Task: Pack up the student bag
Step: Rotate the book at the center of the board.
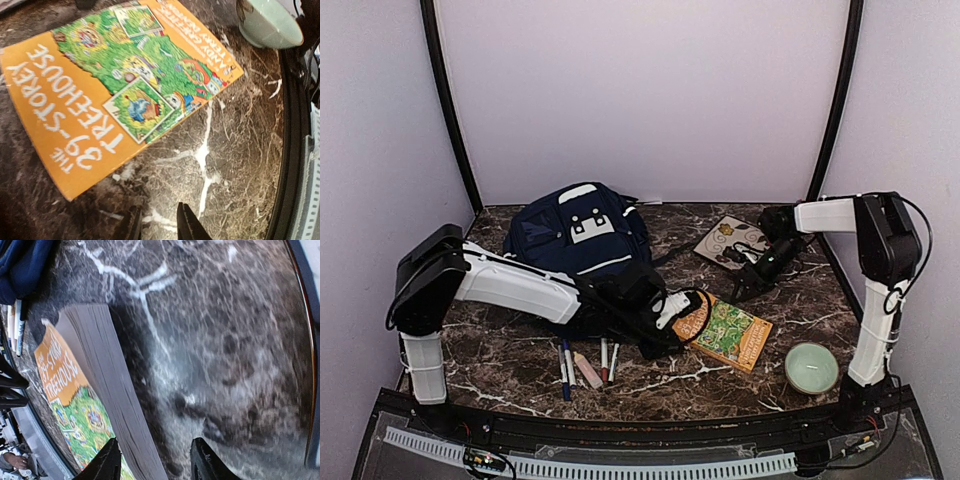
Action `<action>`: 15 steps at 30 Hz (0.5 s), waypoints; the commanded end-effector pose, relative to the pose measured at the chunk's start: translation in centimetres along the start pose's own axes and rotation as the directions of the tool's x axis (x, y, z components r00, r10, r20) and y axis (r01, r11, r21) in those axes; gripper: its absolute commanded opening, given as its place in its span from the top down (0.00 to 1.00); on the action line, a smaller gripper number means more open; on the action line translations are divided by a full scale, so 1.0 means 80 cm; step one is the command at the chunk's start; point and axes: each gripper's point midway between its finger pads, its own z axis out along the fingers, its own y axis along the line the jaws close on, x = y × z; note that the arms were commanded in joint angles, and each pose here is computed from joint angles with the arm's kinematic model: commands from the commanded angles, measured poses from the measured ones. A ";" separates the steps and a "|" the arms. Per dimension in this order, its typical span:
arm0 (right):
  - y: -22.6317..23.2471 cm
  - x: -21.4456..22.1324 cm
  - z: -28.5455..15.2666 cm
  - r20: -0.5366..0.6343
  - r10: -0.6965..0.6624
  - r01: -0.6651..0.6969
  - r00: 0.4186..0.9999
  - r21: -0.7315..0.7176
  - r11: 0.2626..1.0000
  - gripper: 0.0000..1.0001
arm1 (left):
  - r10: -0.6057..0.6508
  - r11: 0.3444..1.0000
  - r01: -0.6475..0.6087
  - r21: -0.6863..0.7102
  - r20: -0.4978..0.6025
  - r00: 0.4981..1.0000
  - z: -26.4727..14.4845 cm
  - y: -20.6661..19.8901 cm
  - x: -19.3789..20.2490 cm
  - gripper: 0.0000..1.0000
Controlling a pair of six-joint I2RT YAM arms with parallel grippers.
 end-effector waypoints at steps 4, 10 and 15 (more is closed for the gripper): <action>-0.011 0.034 -0.004 -0.037 -0.011 0.014 0.999 0.102 0.995 0.51 | 0.157 0.987 -0.155 0.028 -0.057 0.986 0.041 -0.003 0.010 0.67; 0.001 0.048 0.013 -0.072 0.000 0.003 0.997 0.037 0.999 0.57 | 0.048 0.993 -0.058 -0.107 -0.096 0.994 0.066 0.040 0.009 0.59; 0.028 0.041 0.033 -0.083 -0.011 0.008 0.996 -0.043 0.999 0.63 | -0.102 0.977 0.091 -0.193 -0.044 0.994 0.059 0.092 0.002 0.55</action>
